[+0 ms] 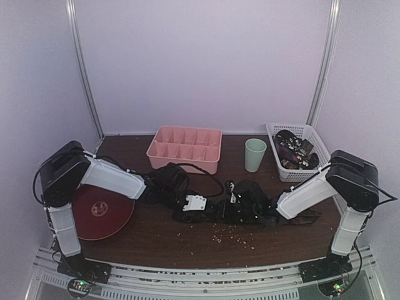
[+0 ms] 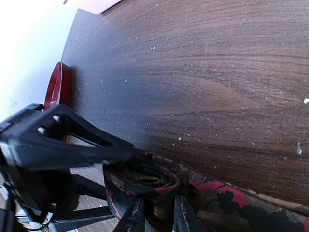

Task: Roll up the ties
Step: Roll the tie at the center of the board.

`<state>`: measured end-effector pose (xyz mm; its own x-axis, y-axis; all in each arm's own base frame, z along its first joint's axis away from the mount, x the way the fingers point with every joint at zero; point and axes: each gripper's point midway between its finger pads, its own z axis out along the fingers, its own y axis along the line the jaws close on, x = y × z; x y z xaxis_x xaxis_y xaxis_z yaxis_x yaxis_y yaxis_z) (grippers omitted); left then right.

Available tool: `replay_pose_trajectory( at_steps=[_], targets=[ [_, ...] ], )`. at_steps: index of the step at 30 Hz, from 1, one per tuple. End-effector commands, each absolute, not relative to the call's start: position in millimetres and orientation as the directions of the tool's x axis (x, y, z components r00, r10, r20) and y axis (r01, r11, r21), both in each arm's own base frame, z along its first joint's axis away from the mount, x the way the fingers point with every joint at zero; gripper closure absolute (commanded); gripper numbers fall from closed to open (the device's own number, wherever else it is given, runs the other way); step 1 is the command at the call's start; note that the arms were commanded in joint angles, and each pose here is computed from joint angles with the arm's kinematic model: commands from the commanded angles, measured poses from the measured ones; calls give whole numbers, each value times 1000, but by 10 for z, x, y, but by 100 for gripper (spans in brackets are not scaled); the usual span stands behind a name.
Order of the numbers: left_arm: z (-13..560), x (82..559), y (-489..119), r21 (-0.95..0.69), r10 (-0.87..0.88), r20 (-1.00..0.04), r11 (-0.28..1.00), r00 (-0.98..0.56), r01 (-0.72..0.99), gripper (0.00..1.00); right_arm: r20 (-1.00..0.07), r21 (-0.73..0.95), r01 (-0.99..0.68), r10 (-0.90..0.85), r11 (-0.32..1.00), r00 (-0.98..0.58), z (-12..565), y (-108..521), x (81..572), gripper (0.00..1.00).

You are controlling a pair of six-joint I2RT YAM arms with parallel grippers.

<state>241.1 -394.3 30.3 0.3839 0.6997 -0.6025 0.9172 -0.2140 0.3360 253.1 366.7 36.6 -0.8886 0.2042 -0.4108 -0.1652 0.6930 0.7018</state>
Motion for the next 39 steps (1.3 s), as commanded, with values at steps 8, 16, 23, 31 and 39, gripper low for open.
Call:
replay_pose_trajectory(
  at_steps=[8,16,23,31,39],
  targets=[
    [1096,2607,-3731,298,667,-739,198,94,934,40,-413,651,-148,184,744,-892,156,3543,2554,77],
    [891,2770,-3553,33,598,-743,479,-299,877,88,-414,634,-139,183,760,-891,80,3454,2534,77],
    [771,2689,-3552,-64,499,-787,520,-363,852,100,-414,635,-140,181,760,-892,74,3437,2522,76],
    [440,2678,-3610,-122,532,-724,528,-440,840,100,-420,629,-144,178,764,-890,88,3422,2530,75],
    [241,2532,-3724,-187,541,-695,499,-473,846,100,-429,616,-152,167,773,-888,111,3414,2542,75]
  ],
)
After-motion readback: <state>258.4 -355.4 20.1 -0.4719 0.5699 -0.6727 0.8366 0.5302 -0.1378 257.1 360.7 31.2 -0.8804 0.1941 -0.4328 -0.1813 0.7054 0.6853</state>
